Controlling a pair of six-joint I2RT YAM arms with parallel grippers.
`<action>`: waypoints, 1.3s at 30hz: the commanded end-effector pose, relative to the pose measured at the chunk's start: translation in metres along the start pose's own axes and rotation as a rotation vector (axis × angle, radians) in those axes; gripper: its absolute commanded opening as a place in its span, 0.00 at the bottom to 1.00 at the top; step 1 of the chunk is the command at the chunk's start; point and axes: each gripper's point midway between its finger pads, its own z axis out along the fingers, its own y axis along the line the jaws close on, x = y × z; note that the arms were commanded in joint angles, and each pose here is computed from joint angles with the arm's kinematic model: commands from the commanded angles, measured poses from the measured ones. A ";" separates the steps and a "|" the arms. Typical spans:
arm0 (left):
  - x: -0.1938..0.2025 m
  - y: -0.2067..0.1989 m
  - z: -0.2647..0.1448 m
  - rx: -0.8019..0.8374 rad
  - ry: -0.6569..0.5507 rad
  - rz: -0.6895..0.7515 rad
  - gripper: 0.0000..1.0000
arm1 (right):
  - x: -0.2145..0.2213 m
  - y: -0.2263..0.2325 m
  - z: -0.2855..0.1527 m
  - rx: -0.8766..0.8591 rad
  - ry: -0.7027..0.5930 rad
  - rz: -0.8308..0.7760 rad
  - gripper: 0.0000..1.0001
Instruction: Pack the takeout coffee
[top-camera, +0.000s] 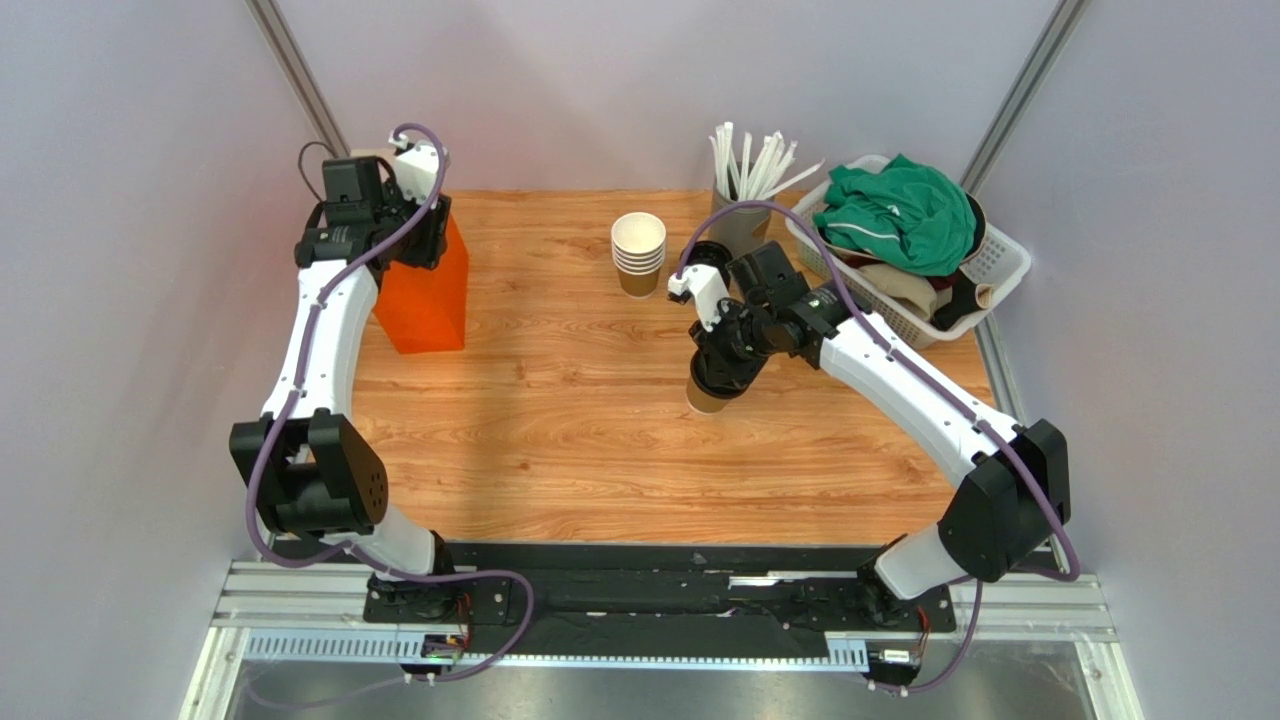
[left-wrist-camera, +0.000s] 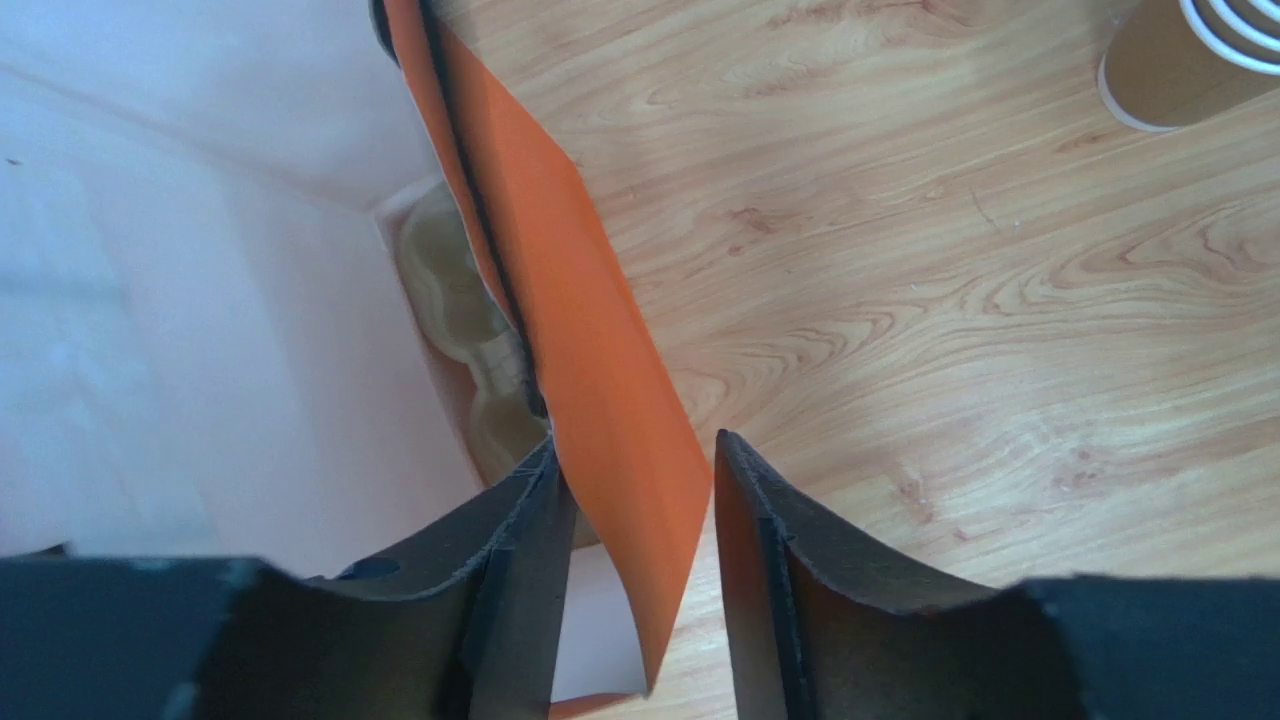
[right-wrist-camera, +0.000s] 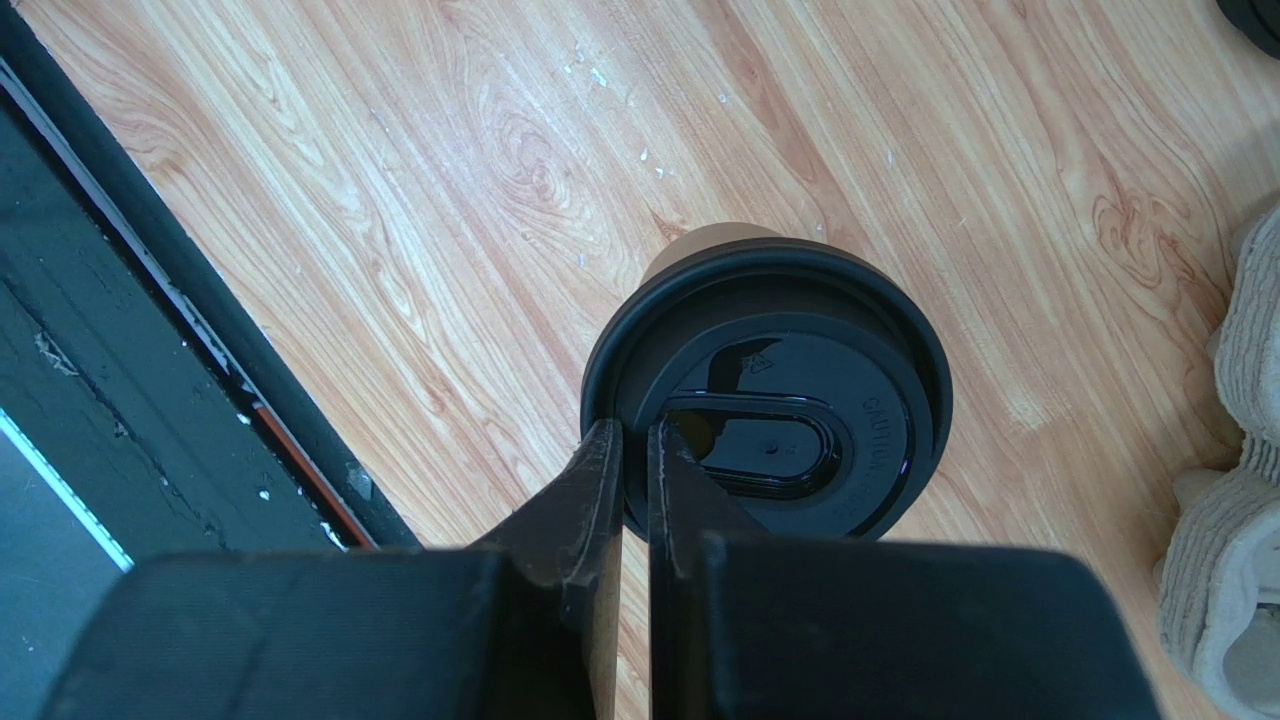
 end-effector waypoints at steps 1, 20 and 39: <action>-0.004 -0.001 -0.002 0.013 -0.033 0.002 0.37 | -0.011 0.000 -0.008 0.000 -0.061 -0.030 0.00; -0.006 -0.098 -0.068 0.376 -0.110 0.074 0.22 | -0.030 -0.021 -0.034 0.074 -0.141 0.012 0.00; 0.032 -0.241 -0.135 0.738 -0.102 0.301 0.27 | -0.128 -0.068 -0.149 0.289 -0.370 -0.044 0.00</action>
